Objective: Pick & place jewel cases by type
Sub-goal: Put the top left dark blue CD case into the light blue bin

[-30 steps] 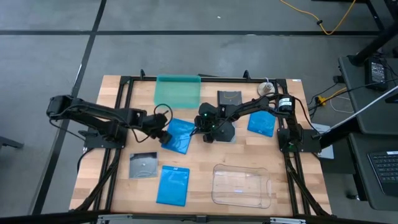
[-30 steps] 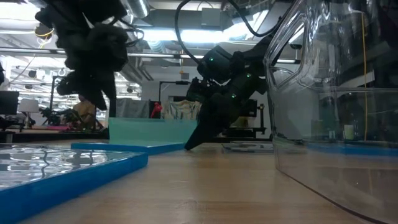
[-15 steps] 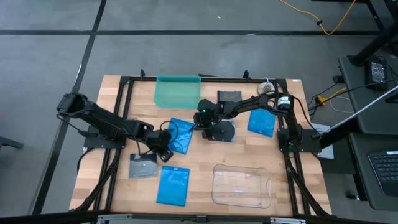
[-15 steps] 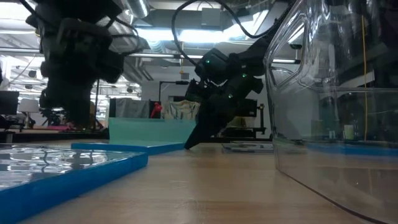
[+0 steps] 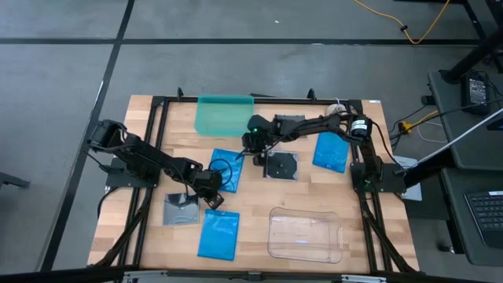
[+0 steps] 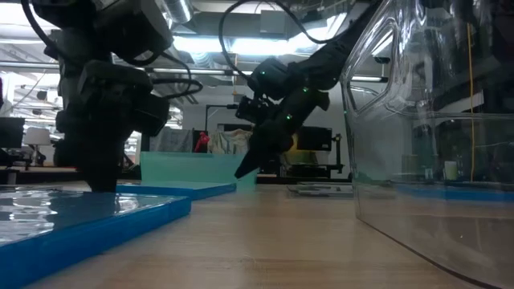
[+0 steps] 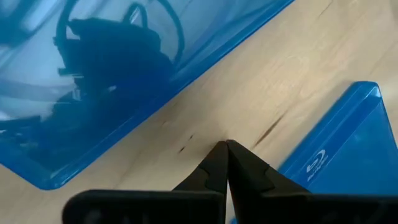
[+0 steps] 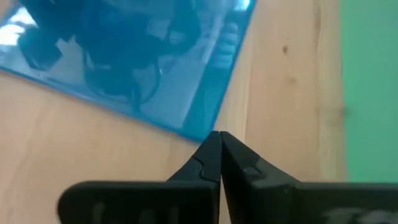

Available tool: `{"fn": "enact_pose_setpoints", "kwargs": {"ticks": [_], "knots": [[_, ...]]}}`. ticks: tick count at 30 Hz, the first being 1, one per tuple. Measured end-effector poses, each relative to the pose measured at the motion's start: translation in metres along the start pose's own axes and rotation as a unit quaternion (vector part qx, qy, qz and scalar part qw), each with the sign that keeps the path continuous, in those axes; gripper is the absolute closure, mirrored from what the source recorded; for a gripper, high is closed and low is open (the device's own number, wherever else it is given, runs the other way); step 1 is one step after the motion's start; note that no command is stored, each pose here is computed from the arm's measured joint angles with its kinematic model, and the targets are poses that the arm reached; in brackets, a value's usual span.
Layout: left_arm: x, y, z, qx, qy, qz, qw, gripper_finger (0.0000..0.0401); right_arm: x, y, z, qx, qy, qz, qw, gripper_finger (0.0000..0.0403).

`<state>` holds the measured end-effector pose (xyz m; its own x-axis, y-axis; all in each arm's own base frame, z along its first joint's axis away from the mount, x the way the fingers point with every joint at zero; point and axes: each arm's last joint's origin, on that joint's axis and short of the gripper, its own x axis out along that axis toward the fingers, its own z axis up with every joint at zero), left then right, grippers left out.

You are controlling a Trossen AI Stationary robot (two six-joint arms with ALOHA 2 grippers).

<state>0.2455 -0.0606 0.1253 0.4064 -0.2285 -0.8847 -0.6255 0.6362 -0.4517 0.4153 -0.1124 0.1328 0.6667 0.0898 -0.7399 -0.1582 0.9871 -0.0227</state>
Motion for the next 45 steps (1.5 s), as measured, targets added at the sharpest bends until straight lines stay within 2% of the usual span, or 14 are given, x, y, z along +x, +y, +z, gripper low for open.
{"fn": "enact_pose_setpoints", "kwargs": {"ticks": [5, 12, 15, 21, 32, 39, 45], "knots": [[0.000, 0.002, 0.003, 0.001, 0.000, 0.003, 1.000, 0.0400, -0.004, -0.009, 0.009, -0.027, -0.027, -0.013, 0.999, 0.0395], [-0.001, 0.008, 0.008, 0.009, 0.008, 0.011, 1.000, 0.0400, 0.010, -0.023, -0.009, -0.018, -0.007, -0.024, 1.000, 0.0395], [-0.002, 0.009, 0.009, 0.013, 0.009, 0.012, 1.000, 0.0400, 0.012, -0.021, -0.006, -0.028, -0.018, -0.021, 0.999, 0.0395], [-0.002, 0.014, 0.011, 0.007, 0.015, 0.031, 0.999, 0.0400, 0.024, -0.016, -0.015, 0.007, -0.007, 0.022, 1.000, 0.0395], [-0.008, 0.028, 0.016, 0.012, 0.031, 0.071, 0.997, 0.0399, 0.027, -0.007, -0.017, 0.022, 0.009, 0.045, 0.999, 0.0395], [-0.018, 0.044, 0.025, 0.019, 0.025, 0.113, 0.993, 0.0400, 0.027, -0.001, -0.022, 0.039, 0.031, 0.090, 0.995, 0.0395], [-0.023, 0.054, 0.034, 0.024, 0.024, 0.120, 0.992, 0.0400, 0.028, 0.007, -0.025, 0.051, 0.040, 0.140, 0.988, 0.0395]]}}
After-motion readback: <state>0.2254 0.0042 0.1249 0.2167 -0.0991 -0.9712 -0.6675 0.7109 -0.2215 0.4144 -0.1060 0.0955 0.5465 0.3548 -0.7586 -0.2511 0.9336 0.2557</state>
